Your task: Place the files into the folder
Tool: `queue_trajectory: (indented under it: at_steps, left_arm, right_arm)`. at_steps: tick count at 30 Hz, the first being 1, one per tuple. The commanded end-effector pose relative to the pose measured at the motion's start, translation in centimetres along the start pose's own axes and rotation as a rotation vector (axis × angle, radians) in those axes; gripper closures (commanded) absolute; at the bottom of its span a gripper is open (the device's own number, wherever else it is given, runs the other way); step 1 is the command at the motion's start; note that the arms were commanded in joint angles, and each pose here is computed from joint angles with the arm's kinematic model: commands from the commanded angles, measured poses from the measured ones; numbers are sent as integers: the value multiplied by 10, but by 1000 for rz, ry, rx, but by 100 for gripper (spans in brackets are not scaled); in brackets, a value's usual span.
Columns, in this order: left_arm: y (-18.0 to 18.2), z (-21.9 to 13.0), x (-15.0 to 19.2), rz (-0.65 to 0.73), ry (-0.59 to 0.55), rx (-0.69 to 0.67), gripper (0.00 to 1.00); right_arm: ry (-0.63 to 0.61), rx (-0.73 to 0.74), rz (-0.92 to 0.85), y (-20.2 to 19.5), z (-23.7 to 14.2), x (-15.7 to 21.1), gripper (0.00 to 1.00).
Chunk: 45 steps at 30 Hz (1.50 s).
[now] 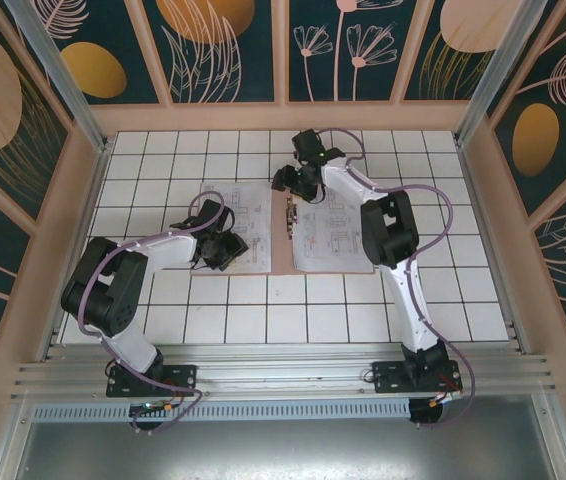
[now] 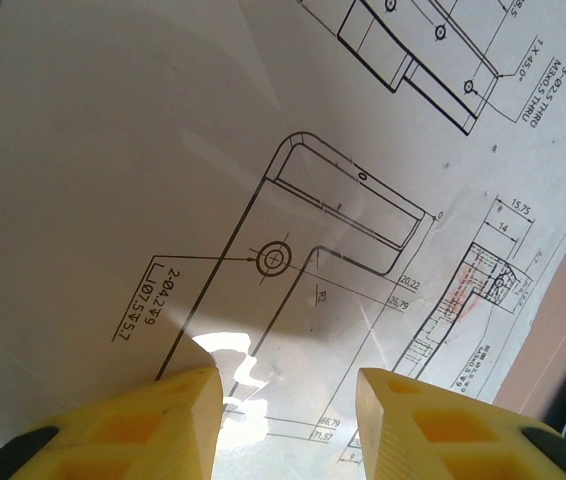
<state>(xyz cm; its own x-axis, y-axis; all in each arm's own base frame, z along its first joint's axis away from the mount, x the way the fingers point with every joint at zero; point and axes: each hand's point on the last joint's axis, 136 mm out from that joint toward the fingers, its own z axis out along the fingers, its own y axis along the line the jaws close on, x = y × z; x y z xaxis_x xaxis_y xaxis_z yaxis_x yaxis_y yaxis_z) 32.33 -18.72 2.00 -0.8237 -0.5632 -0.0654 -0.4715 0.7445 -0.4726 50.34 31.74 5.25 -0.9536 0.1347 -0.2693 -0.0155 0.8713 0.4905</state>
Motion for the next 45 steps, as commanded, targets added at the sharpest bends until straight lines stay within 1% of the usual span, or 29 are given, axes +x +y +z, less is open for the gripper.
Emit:
queue_trajectory:
  at_steps: [1, 10, 15, 24, 27, 33, 36, 39, 45]
  left_arm:
    - [13, 4, 1, 4, 8, -38, 59]
    - [13, 5, 2, 2, 10, -35, 59]
    - [10, 4, 1, 6, 10, -26, 59]
    - [16, 13, 4, -2, 26, -49, 60]
    - [16, 14, 3, -3, 27, -47, 60]
    - [15, 15, 3, -7, 30, -49, 60]
    - [14, 16, 3, -8, 33, -48, 60]
    - [14, 17, 3, -6, 35, -47, 60]
    - [12, 18, 5, 8, 46, -41, 60]
  right_arm:
    - [27, -7, -30, 8, 7, 7, 36]
    - [52, -13, -31, 10, 14, 14, 36]
    - [47, -34, -43, 19, 10, 12, 36]
    - [-21, -104, -108, 57, -31, 5, 36]
    - [-28, -119, -114, 63, -44, 11, 37]
    - [-42, -154, -87, 62, -73, 29, 37]
    - [-50, -167, -60, 57, -87, 41, 37]
    - [-100, -148, -21, 44, -105, 49, 37]
    - [-239, -165, 198, -8, -149, 41, 37]
